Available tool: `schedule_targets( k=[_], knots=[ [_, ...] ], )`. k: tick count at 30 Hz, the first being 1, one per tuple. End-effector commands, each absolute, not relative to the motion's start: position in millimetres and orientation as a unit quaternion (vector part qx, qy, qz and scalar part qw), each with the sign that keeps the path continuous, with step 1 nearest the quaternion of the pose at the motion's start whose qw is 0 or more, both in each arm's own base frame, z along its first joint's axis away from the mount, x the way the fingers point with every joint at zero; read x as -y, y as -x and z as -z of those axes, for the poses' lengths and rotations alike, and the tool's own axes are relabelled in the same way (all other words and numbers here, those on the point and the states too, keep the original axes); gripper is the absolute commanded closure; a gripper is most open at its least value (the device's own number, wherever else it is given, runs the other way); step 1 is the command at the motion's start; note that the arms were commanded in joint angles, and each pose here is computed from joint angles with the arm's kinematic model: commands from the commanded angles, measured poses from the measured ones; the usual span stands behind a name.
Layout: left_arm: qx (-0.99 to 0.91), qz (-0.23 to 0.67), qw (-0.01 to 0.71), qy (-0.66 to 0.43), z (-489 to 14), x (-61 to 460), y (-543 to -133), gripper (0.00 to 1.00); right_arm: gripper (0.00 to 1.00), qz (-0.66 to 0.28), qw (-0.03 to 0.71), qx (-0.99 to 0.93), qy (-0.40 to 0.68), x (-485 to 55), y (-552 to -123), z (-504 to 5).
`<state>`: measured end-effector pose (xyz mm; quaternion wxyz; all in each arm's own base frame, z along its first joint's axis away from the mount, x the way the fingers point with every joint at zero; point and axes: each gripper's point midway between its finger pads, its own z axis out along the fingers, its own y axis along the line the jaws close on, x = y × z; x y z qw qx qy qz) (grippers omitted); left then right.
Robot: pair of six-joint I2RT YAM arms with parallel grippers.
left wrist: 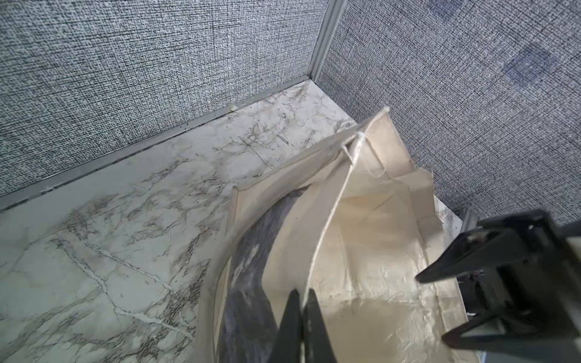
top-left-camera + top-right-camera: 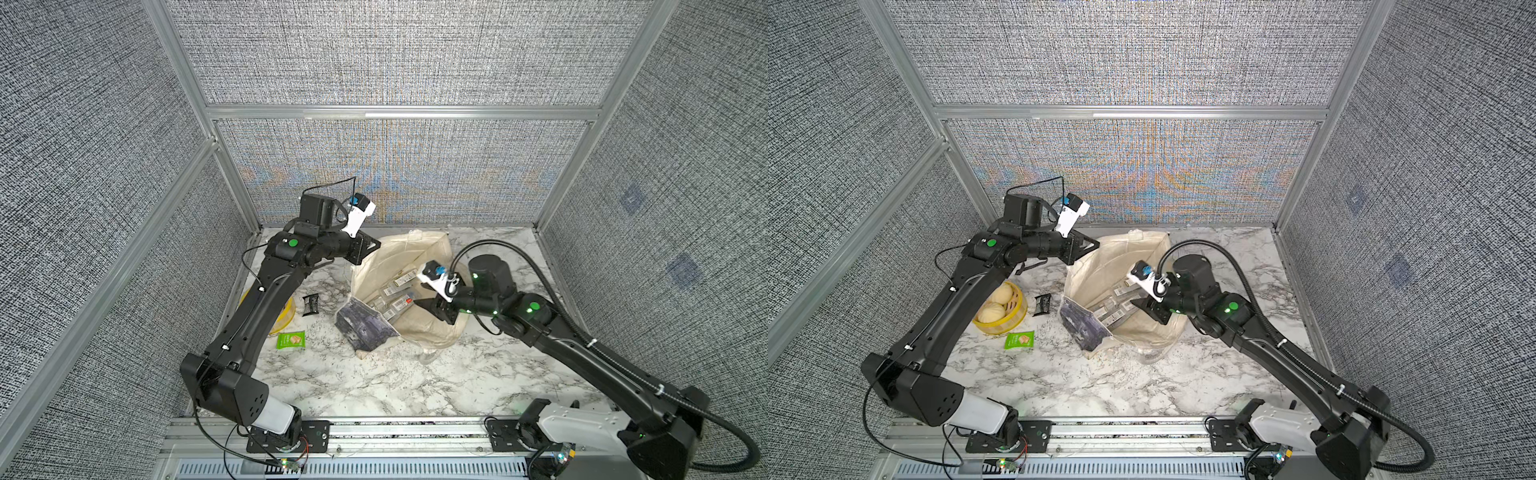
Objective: Take out the compass set from the canvas bag
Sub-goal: Adjust the canvas bag at the center of the board.
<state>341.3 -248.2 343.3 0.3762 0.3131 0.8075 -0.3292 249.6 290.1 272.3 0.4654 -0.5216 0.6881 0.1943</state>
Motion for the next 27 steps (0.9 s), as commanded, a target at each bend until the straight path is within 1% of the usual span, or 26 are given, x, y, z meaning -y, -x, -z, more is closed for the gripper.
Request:
schedule_targets(
  k=[1, 3, 6, 9, 13, 16, 21, 23, 27],
  knots=[
    [-0.79, 0.332, 0.391, -0.334, -355, 253, -338, 1.0, 0.5, -0.099, 0.474, -0.624, 0.613, -303, -253, -247],
    [-0.788, 0.334, 0.395, -0.335, -358, 253, -338, 1.0, 0.5, -0.108, 0.454, -0.614, 0.637, -315, -236, -230],
    [-0.783, 0.332, 0.401, -0.34, -361, 253, -336, 1.0, 0.5, -0.14, 0.438, -0.586, 0.667, -332, -193, -206],
    [-0.77, 0.339, 0.409, -0.353, -366, 256, -333, 1.0, 0.5, -0.159, 0.444, -0.553, 0.687, -345, -154, -193],
    [-0.738, 0.347, 0.425, -0.392, -374, 268, -320, 1.0, 0.5, -0.163, 0.442, -0.524, 0.709, -361, -125, -181],
    [-0.725, 0.362, 0.42, -0.409, -375, 274, -311, 1.0, 0.5, -0.139, 0.442, -0.53, 0.71, -361, -131, -188],
    [-0.704, 0.367, 0.409, -0.451, -365, 274, -294, 1.0, 0.5, -0.055, 0.468, -0.496, 0.729, -341, -154, -215],
    [-0.697, 0.362, 0.417, -0.457, -363, 272, -290, 1.0, 0.48, -0.03, 0.459, -0.501, 0.733, -331, -169, -220],
    [-0.689, 0.359, 0.432, -0.458, -366, 270, -285, 1.0, 0.48, 0.017, 0.42, -0.524, 0.741, -323, -202, -224]
  ],
)
